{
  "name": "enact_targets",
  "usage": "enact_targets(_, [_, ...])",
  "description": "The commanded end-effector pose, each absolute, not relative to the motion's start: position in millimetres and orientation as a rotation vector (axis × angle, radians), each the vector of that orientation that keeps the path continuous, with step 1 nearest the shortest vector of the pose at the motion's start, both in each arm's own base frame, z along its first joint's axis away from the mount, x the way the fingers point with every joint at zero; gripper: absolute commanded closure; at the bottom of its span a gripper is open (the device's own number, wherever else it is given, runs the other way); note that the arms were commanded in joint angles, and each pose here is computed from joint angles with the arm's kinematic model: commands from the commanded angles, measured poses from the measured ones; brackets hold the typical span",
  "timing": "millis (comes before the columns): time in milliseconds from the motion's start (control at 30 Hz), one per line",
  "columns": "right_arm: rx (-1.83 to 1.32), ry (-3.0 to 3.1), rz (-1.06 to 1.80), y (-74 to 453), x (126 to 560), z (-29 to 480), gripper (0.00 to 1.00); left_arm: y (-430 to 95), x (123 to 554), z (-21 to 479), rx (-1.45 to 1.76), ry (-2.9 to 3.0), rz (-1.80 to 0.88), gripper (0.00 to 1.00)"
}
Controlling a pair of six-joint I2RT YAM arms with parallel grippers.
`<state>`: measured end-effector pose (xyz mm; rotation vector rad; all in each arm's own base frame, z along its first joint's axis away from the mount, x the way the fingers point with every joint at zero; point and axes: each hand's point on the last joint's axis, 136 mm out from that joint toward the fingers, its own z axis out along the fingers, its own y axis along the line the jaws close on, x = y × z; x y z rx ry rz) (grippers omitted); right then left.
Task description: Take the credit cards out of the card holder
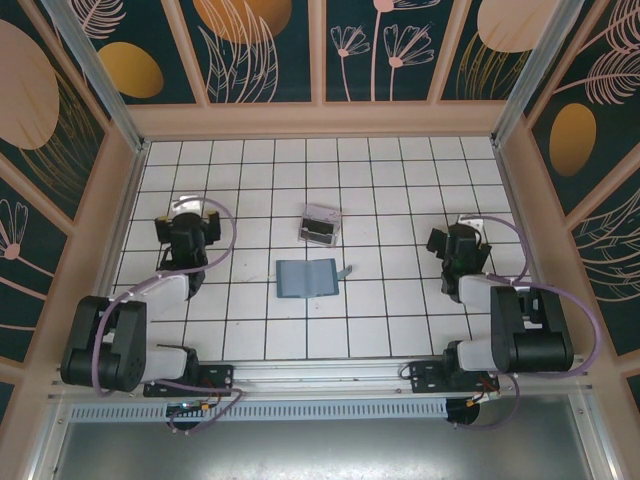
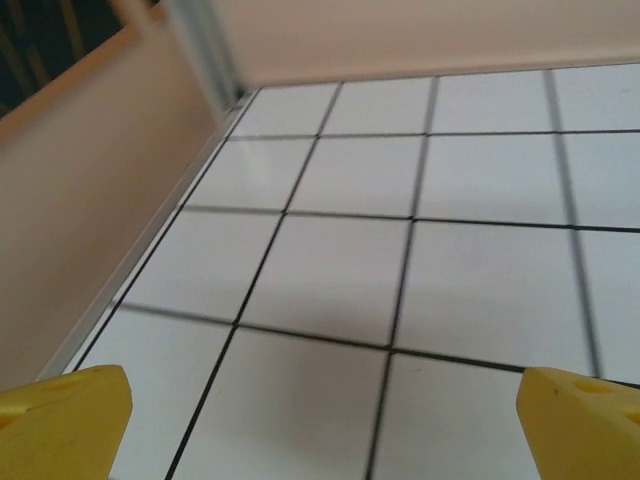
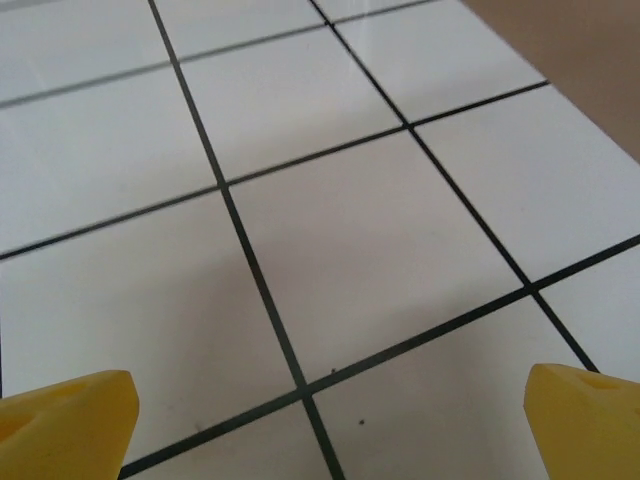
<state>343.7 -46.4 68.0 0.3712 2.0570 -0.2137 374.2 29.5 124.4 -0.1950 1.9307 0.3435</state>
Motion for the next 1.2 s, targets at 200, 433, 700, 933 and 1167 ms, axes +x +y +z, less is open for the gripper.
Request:
enact_targets(200, [0.258,1.671,-0.016,-33,369,138,0.01,43,377,144,-0.323,1.662,0.179,0.01])
enact_targets(433, [0.125,1.702,0.044,-12,376,123,0.01,25,373,136,-0.202,1.647,0.088,0.01])
enact_targets(700, [0.131,1.708,0.047,-13,376,122,0.01,25,375,136,-0.195,1.651,0.089,0.01])
enact_targets(933, [0.129,1.707,0.046,-13,376,122,0.01,25,374,136,-0.194,1.650,0.089,0.02])
enact_targets(1167, [0.131,1.707,0.047,-13,377,122,0.01,25,374,136,-0.194,1.649,0.089,0.01])
